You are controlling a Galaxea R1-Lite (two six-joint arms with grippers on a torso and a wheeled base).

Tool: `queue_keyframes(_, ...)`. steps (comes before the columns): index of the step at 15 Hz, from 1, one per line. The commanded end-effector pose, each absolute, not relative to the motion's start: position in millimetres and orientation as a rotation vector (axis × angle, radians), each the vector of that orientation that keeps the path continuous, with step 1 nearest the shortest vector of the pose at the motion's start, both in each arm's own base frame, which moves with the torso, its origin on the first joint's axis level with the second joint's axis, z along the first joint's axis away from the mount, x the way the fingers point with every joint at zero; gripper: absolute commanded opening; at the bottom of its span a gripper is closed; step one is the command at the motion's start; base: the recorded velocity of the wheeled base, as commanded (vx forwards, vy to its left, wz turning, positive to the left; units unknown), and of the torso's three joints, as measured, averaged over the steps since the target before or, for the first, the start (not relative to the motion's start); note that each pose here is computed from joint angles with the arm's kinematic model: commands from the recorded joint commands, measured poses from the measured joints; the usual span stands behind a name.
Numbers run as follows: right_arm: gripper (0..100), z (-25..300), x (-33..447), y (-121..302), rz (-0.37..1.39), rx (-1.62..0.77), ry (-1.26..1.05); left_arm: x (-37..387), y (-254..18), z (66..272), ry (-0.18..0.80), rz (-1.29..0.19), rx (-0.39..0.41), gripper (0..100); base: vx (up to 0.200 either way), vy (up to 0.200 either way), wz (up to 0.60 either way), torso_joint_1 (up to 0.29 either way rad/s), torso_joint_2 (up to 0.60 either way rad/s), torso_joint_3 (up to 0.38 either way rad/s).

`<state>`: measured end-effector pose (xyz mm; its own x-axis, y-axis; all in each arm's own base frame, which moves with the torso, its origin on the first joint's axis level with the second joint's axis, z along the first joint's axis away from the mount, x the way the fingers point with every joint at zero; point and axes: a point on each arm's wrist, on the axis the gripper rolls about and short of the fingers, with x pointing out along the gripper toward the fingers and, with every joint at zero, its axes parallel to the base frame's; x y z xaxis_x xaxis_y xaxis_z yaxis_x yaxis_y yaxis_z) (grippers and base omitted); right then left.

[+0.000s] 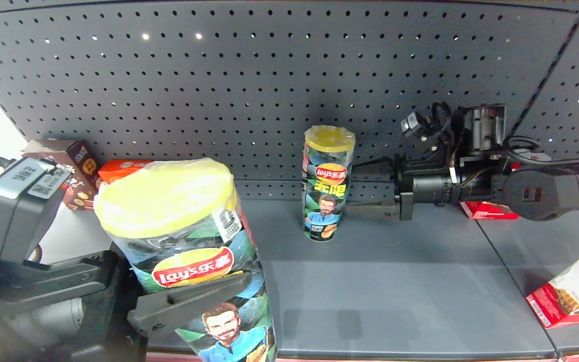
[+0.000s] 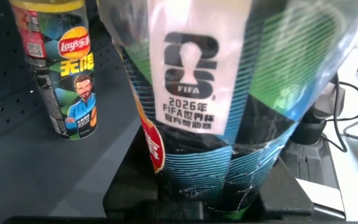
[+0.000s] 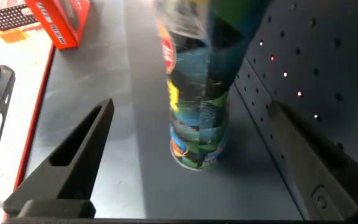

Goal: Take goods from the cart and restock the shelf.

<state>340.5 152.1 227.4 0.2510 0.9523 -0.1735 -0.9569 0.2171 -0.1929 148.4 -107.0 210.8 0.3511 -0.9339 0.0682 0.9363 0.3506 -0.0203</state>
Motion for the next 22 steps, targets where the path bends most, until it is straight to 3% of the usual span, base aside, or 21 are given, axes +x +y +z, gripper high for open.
queue_keyframes(1,100,214,353,162,1.338,-0.273,0.044,149,-107,210,-0.043,-1.206,-0.062,0,0.0,0.0,0.0,0.0,0.0,0.0)
queue_keyframes(12,100,193,385,206,1.406,-0.272,0.028,153,-100,206,-0.023,-1.163,-0.062,0,0.0,0.0,0.0,0.0,0.0,0.0)
queue_keyframes(13,0,193,386,208,1.41,-0.269,0.024,153,-99,206,-0.023,-1.161,-0.062,0,0.0,0.0,0.0,0.0,0.0,0.0)
queue_keyframes(18,0,204,378,204,1.404,-0.263,0.017,153,-99,206,-0.009,-1.162,-0.084,0,0.0,0.0,0.0,0.0,0.0,0.0)
queue_keyframes(22,0,236,348,190,1.387,-0.27,-0.027,153,-99,207,-0.016,-1.162,-0.084,0,0.0,0.0,0.0,0.0,0.0,0.0)
